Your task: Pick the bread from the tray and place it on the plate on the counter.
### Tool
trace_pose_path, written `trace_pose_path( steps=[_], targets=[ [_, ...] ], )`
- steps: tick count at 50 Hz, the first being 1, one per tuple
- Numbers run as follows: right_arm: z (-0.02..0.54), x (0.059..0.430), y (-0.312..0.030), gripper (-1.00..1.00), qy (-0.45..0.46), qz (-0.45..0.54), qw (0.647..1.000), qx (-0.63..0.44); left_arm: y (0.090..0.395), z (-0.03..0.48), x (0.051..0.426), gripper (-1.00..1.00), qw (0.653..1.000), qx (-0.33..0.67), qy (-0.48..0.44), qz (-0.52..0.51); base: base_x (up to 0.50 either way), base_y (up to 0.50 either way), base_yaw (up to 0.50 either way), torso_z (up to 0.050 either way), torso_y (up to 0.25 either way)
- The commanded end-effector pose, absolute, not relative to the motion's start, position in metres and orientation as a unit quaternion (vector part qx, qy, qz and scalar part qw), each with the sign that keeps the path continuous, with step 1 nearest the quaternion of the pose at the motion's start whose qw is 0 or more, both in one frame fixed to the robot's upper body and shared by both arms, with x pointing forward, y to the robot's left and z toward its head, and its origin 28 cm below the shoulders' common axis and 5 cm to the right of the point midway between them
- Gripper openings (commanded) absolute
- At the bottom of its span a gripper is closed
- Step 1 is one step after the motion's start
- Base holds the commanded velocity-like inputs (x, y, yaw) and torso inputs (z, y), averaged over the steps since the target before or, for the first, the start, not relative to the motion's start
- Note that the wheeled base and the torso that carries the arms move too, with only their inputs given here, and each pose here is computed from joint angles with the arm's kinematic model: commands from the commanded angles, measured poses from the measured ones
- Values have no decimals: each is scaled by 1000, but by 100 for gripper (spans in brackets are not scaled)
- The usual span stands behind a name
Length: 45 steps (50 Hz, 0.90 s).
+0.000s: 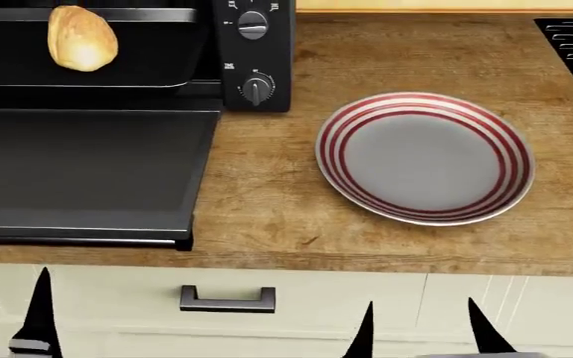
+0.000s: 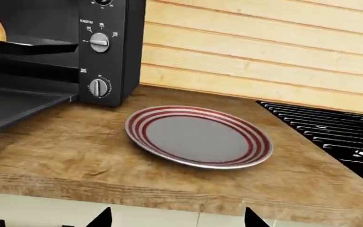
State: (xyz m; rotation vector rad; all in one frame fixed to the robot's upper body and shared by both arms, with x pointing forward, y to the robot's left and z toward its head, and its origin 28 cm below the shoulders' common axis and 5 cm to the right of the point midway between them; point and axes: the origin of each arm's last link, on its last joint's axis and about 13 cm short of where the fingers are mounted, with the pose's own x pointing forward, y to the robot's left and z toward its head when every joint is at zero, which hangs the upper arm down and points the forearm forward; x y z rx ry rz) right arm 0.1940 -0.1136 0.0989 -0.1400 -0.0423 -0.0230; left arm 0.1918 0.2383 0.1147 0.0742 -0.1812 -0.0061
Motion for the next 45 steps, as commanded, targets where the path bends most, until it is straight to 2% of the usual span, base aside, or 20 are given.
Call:
trace_pose_path(
  steps=[1,24,37,40,45],
  targets=[
    [136,182,-121,100,-49,-33,990,-130,249,152,184,100,991,66,-119,11,0,500,0,50,14],
    [153,180,-116,100,-61,-22,988,-141,255,168,181,100,987,82,-133,26,0,496,0,50,13],
    [189,180,-113,100,-109,-20,982,-153,260,206,185,100,980,102,-168,25,20,0,0,50,14],
    [209,177,-117,100,-159,-44,969,-185,260,215,184,100,978,108,-177,26,276,0,0,50,14],
    [214,165,-109,100,-138,-15,976,-165,260,220,184,100,976,111,-183,26,320,0,0,50,14]
  ],
)
